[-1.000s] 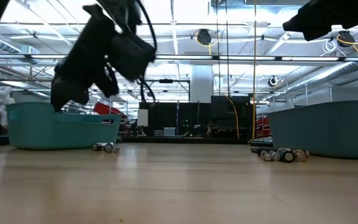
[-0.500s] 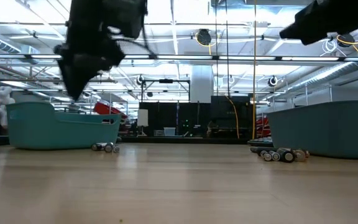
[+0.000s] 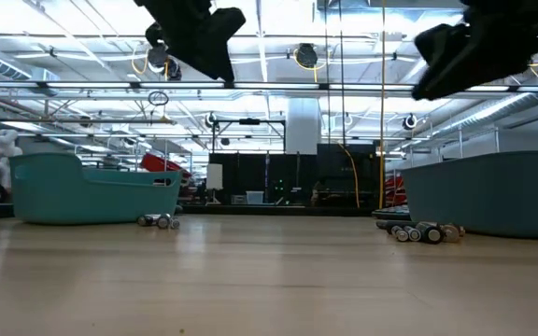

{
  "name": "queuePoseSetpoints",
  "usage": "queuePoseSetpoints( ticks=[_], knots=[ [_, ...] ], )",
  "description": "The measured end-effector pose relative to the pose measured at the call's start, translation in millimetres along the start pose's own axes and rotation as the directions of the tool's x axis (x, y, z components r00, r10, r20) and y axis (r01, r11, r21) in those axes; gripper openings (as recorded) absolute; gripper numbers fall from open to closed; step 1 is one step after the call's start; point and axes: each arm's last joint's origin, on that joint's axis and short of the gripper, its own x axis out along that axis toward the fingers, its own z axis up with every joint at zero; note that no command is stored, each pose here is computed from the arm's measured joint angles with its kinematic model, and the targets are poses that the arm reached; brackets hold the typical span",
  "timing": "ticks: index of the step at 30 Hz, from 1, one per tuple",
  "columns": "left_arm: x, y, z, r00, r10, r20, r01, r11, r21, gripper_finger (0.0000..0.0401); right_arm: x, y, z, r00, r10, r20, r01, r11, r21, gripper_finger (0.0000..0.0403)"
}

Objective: Sort batteries
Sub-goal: Put the black battery into the blue bin

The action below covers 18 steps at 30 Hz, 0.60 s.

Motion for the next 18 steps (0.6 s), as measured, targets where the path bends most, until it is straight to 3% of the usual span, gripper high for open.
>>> queuePoseSetpoints(
  ticks=[3,8,12,15,18],
  knots=[
    [-0.4,-1.0,-2.0,1.0,0.003,0.003,-0.003,1.0,0.013,0.0194,8.2,-8.3,13.6,1.0,-0.021,-0.005,0.021,1.0,-0.003,0.0091],
    [1.4,-14.2,-15.7,0.997,-0.05,0.052,0.041,0.987,0.158,0.0194,25.4,-18.4,27.3,0.992,0.074,-0.098,-0.066,0.994,0.085,0.0089],
    [5.5,-27.5,-20.9,0.974,-0.191,0.119,0.168,0.968,0.185,0.0194,38.2,-10.4,24.5,0.979,0.103,-0.177,-0.101,0.995,0.022,0.0089],
    [3.9,-36.4,-22.6,0.93,-0.329,0.167,0.299,0.937,0.178,0.0194,46.9,-0.7,22.2,0.968,0.123,-0.22,-0.129,0.992,-0.011,0.0089],
    [1.0,-40.2,-22.8,0.896,-0.412,0.163,0.386,0.907,0.171,0.0194,55.3,10.0,12.6,0.93,0.177,-0.322,-0.199,0.979,-0.036,0.0089]
  ],
)
